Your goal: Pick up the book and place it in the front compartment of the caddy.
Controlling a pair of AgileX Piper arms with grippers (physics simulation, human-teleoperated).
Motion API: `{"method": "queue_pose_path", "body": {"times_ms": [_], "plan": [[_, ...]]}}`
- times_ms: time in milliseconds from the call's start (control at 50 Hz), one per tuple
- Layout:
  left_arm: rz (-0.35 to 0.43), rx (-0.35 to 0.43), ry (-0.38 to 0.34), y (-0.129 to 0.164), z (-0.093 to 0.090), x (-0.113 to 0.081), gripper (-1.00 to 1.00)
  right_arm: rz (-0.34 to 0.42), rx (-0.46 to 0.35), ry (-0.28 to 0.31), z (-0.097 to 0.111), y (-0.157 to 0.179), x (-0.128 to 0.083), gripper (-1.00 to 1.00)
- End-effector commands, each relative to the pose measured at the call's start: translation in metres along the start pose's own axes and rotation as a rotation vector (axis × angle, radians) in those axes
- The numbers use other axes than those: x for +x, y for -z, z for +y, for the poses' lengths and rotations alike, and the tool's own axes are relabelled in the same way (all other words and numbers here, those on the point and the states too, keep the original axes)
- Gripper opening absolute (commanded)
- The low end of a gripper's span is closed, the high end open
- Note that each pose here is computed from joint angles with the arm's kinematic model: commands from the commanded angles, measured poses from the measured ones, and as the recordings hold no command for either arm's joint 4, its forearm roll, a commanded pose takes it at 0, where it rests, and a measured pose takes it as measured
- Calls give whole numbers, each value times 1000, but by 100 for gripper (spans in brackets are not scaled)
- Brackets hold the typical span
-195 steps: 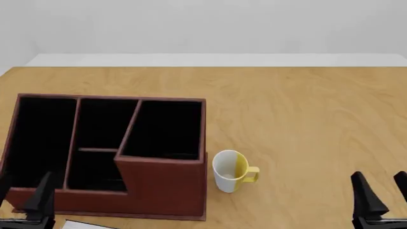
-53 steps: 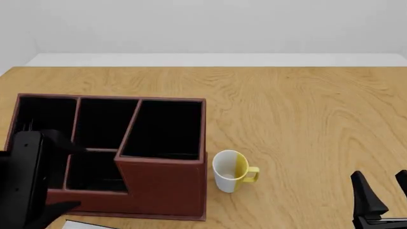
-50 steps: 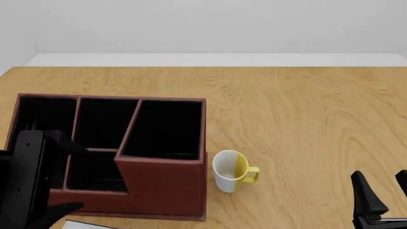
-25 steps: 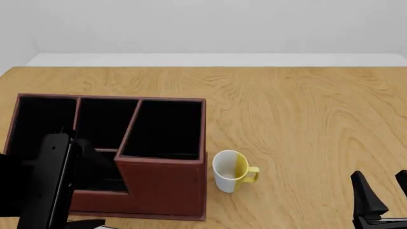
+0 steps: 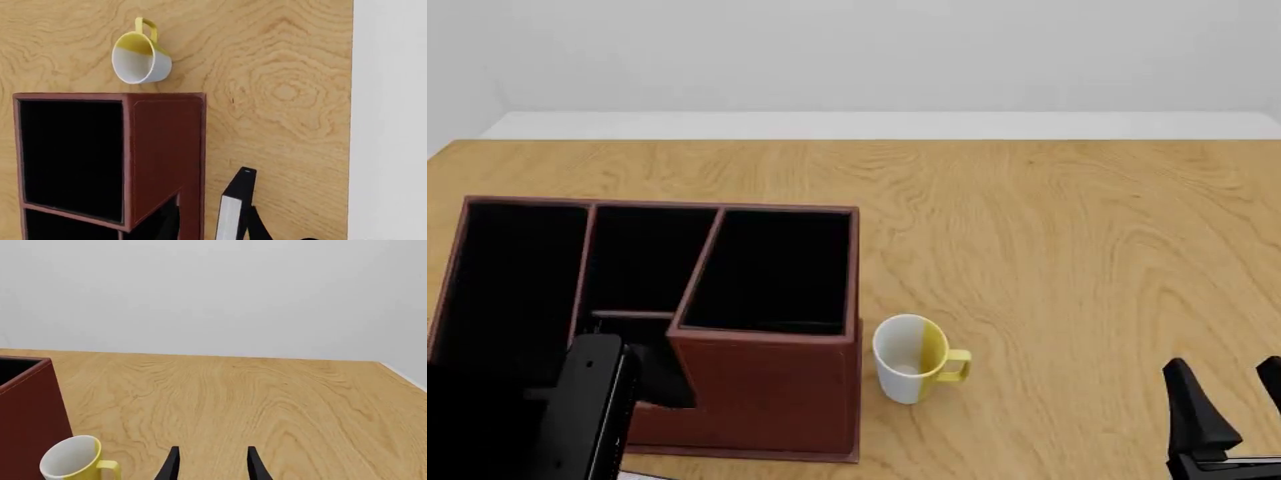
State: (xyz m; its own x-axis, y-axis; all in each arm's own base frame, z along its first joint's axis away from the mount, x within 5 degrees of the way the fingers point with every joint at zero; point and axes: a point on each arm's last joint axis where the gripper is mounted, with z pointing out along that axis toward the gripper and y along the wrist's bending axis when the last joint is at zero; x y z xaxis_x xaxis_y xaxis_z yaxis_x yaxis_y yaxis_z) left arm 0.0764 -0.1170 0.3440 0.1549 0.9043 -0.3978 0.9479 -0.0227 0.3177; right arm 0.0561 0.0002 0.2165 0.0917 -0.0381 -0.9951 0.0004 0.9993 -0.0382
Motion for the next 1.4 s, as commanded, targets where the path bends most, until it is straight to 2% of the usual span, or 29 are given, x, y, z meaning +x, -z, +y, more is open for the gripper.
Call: {"method": "queue_pose_path", "body": {"times_ms": [20,260,280,540,840,1120,1400], "plan": [[10,36,21,-10,-10,3,100,0,0,0,0,0,0,100],[21,57,33,-16,-16,5,100,0,0,0,0,0,0,100],[29,68,40,-21,-20,7,100,0,0,0,0,0,0,100],[94,47,36,-32,-14,27,100,0,0,0,0,0,0,100],[111,63,40,-49,-17,31,100,0,0,0,0,0,0,100],[104,82,40,-59,-22,27,100,0,0,0,0,0,0,100],[116,97,62,-75,-30,33,100,0,0,0,0,0,0,100]]}}
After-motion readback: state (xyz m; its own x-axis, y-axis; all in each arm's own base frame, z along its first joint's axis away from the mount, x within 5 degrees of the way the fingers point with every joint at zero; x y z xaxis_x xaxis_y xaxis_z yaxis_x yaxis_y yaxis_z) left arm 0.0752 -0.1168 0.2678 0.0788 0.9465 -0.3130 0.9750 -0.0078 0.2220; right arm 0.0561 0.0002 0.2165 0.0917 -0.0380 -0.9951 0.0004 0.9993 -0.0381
